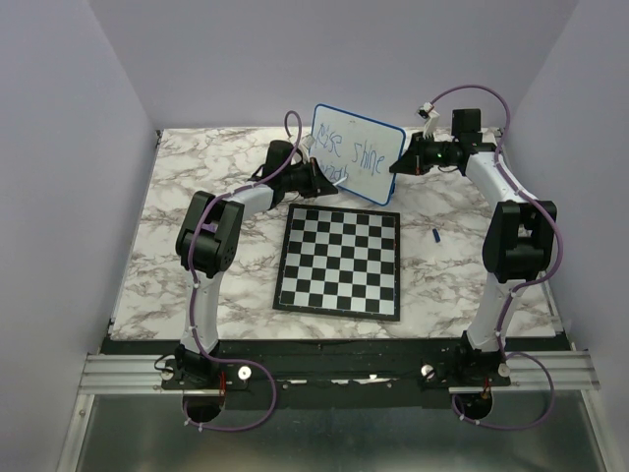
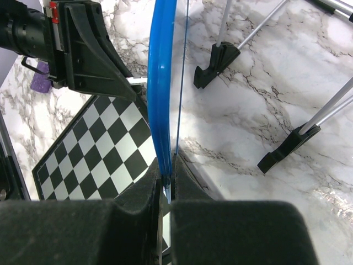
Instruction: Write a sentence on the whiteboard
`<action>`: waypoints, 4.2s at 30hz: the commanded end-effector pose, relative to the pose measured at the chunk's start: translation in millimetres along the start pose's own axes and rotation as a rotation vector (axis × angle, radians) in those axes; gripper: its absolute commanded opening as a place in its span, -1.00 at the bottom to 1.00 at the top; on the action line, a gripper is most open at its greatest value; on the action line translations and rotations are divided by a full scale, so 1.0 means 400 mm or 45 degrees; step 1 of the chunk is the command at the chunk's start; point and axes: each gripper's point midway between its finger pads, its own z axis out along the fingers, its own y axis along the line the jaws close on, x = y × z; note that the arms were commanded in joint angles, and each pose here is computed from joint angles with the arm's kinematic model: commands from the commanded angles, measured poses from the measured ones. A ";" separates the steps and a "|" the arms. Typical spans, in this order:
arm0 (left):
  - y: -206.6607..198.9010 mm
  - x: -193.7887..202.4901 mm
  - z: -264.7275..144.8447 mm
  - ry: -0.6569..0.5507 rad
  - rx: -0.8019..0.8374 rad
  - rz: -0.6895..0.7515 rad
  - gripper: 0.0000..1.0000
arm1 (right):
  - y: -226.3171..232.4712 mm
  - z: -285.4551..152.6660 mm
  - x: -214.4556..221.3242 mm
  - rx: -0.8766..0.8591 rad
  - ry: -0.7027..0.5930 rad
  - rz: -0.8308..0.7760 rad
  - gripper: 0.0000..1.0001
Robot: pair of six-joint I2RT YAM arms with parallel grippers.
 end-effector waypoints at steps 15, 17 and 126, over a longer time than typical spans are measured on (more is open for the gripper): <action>0.026 0.058 0.009 0.097 -0.014 -0.029 -1.00 | 0.017 0.009 0.013 -0.058 0.012 0.013 -0.99; 0.015 0.051 0.006 0.094 -0.006 -0.020 -1.00 | 0.015 0.010 0.014 -0.056 0.014 0.013 -1.00; -0.034 0.003 -0.003 -0.126 0.025 0.042 -1.00 | 0.012 0.012 0.019 -0.059 0.018 0.017 -0.99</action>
